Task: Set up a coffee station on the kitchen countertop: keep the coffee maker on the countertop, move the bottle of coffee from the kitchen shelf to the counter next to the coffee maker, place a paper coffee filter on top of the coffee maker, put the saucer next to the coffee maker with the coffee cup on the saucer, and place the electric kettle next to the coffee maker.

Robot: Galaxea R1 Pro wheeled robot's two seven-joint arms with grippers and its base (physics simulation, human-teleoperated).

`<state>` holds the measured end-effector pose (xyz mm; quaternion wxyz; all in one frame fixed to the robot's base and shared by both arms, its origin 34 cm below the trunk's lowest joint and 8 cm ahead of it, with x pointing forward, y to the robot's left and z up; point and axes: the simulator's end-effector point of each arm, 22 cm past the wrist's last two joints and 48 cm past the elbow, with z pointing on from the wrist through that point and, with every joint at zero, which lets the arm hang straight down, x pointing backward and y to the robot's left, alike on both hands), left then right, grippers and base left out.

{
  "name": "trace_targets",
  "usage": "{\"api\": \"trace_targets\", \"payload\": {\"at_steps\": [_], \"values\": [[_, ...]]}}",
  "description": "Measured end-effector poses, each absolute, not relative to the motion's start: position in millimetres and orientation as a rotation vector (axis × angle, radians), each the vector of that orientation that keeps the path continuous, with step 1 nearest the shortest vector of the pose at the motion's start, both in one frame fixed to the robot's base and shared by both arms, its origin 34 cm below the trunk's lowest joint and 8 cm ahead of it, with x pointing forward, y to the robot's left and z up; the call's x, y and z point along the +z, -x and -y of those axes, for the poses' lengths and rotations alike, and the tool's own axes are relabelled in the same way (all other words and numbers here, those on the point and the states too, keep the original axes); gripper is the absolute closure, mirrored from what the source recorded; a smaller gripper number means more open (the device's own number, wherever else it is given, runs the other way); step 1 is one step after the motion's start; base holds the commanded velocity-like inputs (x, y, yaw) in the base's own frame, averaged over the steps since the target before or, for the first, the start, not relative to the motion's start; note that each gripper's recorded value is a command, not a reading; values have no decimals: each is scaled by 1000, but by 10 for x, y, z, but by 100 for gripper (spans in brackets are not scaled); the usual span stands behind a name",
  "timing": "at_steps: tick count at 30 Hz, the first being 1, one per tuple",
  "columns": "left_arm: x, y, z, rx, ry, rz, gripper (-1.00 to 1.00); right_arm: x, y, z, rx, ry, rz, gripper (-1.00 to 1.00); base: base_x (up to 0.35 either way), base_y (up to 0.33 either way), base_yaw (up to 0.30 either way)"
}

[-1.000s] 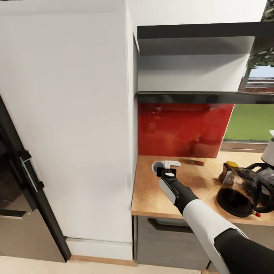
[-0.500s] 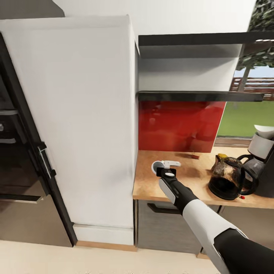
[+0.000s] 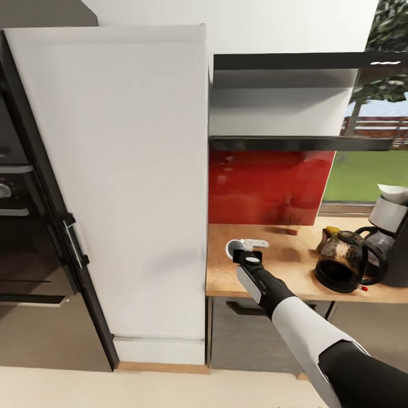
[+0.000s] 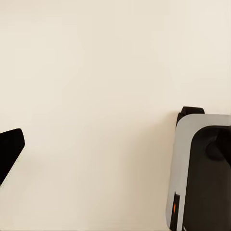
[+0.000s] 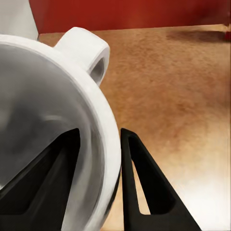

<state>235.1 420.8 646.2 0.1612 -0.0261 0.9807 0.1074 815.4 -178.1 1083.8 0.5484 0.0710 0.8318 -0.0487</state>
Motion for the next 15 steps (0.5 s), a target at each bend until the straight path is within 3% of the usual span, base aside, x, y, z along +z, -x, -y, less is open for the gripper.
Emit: {"api": "trace_targets", "payload": {"at_steps": [15], "values": [[6479, -2399, -4207, 304, 76, -2786, -100, 10884, -8149, 1901, -124, -151, -1973, 100, 0, 5, -260]]}}
